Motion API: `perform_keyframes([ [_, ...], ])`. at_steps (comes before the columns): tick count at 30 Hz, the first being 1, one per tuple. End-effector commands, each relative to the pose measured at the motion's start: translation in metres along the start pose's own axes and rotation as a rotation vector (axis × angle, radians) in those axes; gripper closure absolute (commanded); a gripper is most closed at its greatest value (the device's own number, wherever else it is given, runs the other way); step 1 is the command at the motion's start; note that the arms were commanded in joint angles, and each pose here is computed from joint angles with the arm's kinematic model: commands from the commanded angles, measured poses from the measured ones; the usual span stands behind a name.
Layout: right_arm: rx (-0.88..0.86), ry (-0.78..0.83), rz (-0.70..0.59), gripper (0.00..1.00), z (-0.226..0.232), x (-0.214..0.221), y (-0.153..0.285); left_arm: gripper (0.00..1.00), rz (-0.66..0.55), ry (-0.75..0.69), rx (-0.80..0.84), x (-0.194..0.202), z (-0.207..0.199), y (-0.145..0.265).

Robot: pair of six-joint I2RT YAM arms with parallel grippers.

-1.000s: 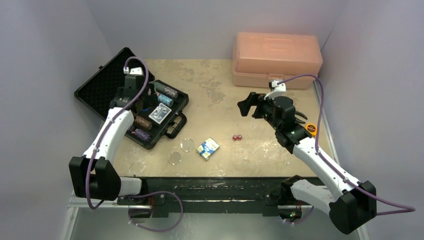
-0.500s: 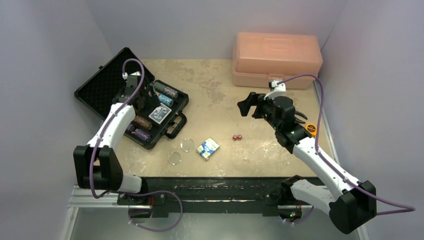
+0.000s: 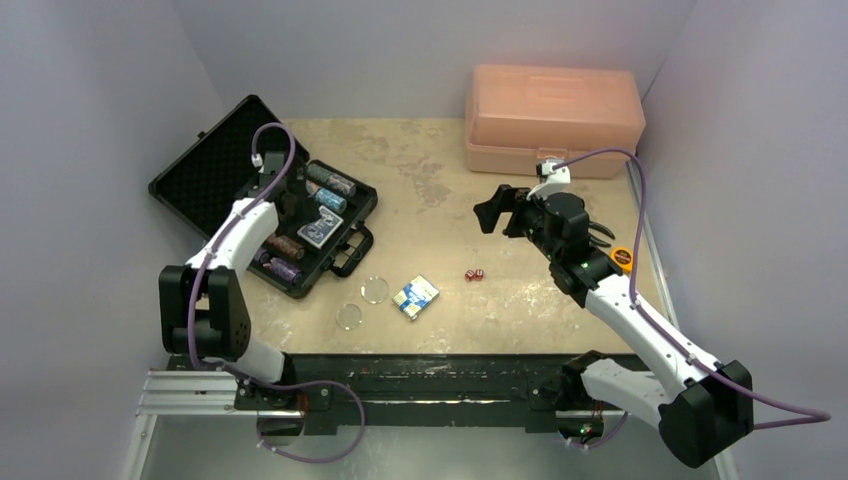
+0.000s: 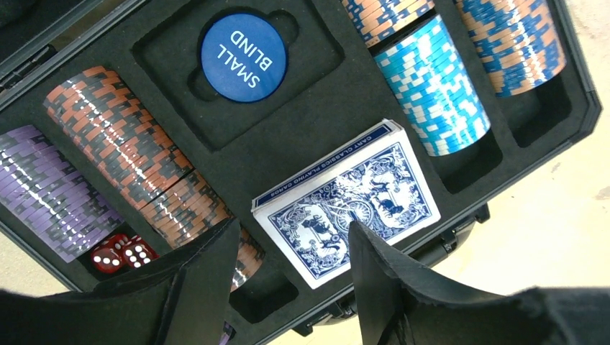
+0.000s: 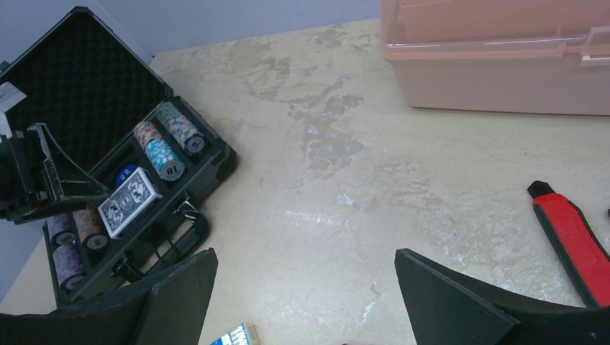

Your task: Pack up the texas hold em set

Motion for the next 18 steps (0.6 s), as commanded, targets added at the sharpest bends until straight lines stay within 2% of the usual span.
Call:
perform_keyframes([
  [1,0.011,0.018,-0.020,0.01,0.000,-0.001,-0.002,0.45,-0.032,0.044,-0.005,-0.011,-0.006,-0.006],
  [12,0.011,0.019,-0.022,0.01,0.000,-0.001,-0.001,0.53,-0.005,0.035,-0.032,-0.007,-0.008,-0.032],
  [18,0.008,0.021,-0.023,0.01,0.001,-0.001,-0.001,0.55,-0.040,0.022,-0.055,-0.019,-0.007,-0.018],
])
Point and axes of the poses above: each gripper's point midway between its finger pads, its own y axis back along the fingers, its own z axis along the line the jaws close on, x = y × z, the point moved 8 cm from there along y, back along the fingers, and after that the axes turned 6 degrees about y, right-handed, at the moved point
